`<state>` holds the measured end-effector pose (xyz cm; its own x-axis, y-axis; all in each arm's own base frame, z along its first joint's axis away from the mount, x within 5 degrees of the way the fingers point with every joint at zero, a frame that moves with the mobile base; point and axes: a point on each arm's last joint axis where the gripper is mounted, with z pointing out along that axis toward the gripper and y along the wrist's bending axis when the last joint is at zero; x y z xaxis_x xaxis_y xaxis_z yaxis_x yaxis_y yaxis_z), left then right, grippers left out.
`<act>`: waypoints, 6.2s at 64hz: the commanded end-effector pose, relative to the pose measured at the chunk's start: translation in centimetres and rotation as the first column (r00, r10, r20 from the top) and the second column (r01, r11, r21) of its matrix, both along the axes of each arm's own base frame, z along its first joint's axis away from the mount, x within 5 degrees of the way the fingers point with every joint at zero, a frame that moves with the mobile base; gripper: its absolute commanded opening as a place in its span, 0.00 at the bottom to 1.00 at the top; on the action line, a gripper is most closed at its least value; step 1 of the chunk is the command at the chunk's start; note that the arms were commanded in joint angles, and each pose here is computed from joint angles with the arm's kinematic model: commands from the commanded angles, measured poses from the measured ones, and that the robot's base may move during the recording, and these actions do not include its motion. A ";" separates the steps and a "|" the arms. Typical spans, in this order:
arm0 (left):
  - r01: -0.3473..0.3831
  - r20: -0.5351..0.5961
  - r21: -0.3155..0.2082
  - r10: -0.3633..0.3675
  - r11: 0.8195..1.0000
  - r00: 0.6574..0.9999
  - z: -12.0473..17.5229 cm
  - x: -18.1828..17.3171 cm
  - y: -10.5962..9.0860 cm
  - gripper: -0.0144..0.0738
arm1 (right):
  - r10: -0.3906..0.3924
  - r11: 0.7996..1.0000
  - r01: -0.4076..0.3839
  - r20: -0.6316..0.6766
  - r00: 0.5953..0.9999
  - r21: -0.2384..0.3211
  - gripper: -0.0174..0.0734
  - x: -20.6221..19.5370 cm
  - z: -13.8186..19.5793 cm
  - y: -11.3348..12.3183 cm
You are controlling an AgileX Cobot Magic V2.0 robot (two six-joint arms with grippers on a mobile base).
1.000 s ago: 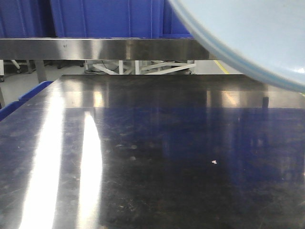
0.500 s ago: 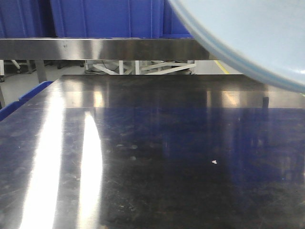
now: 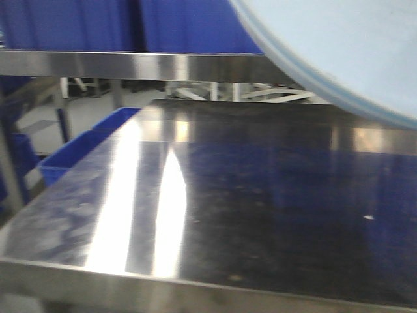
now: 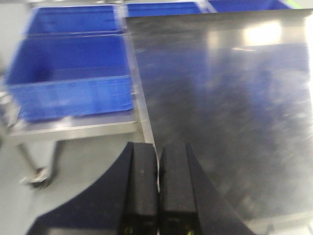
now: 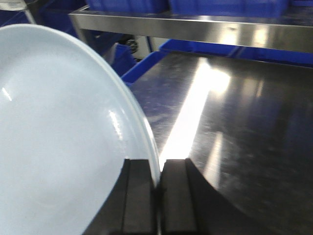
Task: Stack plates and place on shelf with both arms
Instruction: 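Drive the base to the blue-bin shelving holding the plates in the right gripper, then lower the plate stack into the blue bin with the right gripper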
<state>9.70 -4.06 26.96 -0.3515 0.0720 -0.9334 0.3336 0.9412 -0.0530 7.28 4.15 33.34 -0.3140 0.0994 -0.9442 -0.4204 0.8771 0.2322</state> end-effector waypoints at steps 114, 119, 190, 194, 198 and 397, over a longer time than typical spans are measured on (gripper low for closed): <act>0.036 0.081 -0.045 -0.032 0.998 0.996 1.6 0.1 -0.4 0.26 | -0.030 0.998 0.024 0.090 0.996 0.064 0.25 0.1 1.7 -0.2; 0.036 0.081 -0.045 -0.032 0.998 0.996 1.6 0.1 -0.4 0.26 | -0.030 0.998 0.024 0.090 0.996 0.064 0.25 0.1 1.7 -0.2; 0.036 0.081 -0.045 -0.032 0.998 0.996 1.6 0.1 -0.4 0.26 | -0.027 0.998 0.022 0.085 0.996 0.061 0.25 0.1 1.7 -0.1; 0.036 0.081 -0.045 -0.032 0.998 0.996 1.6 0.1 -0.4 0.26 | -0.027 0.998 0.022 0.085 0.996 0.061 0.25 0.1 1.7 -0.1; 0.036 0.081 -0.045 -0.032 0.998 0.996 1.6 0.1 -0.4 0.26 | -0.027 0.998 0.022 0.085 0.996 0.061 0.25 0.1 1.7 -0.1; 0.036 0.081 -0.045 -0.032 0.998 0.996 1.6 0.1 -0.4 0.26 | -0.027 0.998 0.022 0.083 0.996 0.061 0.25 0.1 1.7 -0.1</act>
<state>9.66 -4.05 27.01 -0.3481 0.0688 -0.9349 0.3340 0.9410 -0.0551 7.25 4.17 33.27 -0.3209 0.0928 -0.9425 -0.4229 0.8764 0.2303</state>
